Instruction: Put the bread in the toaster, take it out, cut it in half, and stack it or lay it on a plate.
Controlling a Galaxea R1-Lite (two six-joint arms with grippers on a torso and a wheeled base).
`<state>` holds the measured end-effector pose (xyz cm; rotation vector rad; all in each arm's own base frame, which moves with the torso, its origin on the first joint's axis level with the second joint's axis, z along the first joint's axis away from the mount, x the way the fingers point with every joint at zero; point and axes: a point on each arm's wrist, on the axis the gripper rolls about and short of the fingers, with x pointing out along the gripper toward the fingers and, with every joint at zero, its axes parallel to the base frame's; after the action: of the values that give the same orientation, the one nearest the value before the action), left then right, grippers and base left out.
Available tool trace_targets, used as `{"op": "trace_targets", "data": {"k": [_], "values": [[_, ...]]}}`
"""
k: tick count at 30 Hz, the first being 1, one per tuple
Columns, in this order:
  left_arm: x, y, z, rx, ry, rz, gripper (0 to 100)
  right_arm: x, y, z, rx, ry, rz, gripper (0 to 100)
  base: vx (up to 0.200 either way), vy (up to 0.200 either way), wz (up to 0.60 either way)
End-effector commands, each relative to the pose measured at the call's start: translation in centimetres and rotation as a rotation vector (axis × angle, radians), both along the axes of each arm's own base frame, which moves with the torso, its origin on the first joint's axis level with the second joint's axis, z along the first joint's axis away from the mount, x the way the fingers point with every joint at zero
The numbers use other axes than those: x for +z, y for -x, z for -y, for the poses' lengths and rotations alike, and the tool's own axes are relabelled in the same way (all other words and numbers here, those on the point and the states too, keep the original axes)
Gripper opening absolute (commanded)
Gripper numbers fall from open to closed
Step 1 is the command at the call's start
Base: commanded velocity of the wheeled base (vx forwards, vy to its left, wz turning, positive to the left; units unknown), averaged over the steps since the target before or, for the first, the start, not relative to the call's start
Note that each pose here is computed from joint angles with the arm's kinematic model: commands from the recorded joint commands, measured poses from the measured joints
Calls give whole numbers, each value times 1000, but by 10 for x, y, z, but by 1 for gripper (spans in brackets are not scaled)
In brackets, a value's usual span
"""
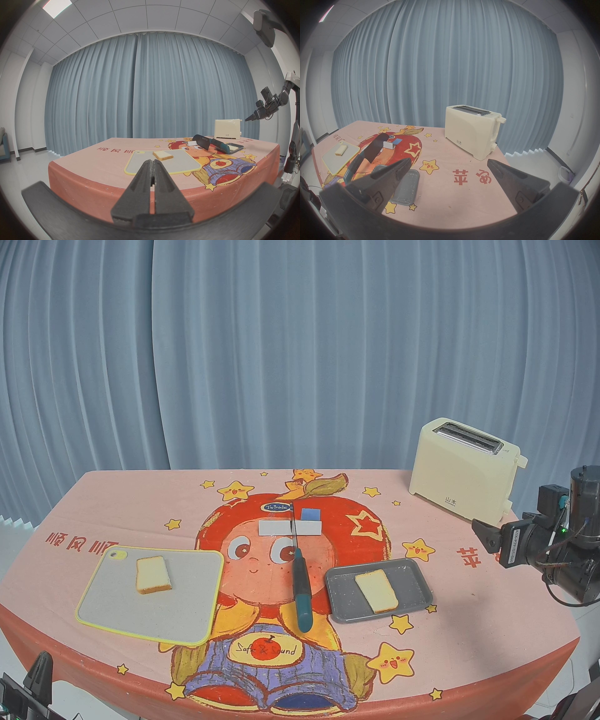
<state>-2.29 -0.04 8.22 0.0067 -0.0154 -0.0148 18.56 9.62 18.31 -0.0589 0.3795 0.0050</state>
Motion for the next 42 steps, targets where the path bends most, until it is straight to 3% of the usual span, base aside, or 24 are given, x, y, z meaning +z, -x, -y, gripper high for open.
{"op": "trace_targets", "data": {"k": [1, 16, 26, 42], "values": [[-5, -1, 0, 1, 0, -6, 0, 2, 8, 5, -3, -8, 16, 100, 0, 0, 0], [-5, -1, 0, 1, -1, -8, 0, -8, 50, 30, -6, -11, 35, 100, 0, 0, 0], [-5, -1, 0, 1, 0, -6, 0, -14, 84, 58, -49, 14, 98, 100, 0, 0, 0], [-5, -1, 0, 1, 0, -6, 0, -32, 114, 79, -111, 32, 138, 100, 0, 0, 0]]}}
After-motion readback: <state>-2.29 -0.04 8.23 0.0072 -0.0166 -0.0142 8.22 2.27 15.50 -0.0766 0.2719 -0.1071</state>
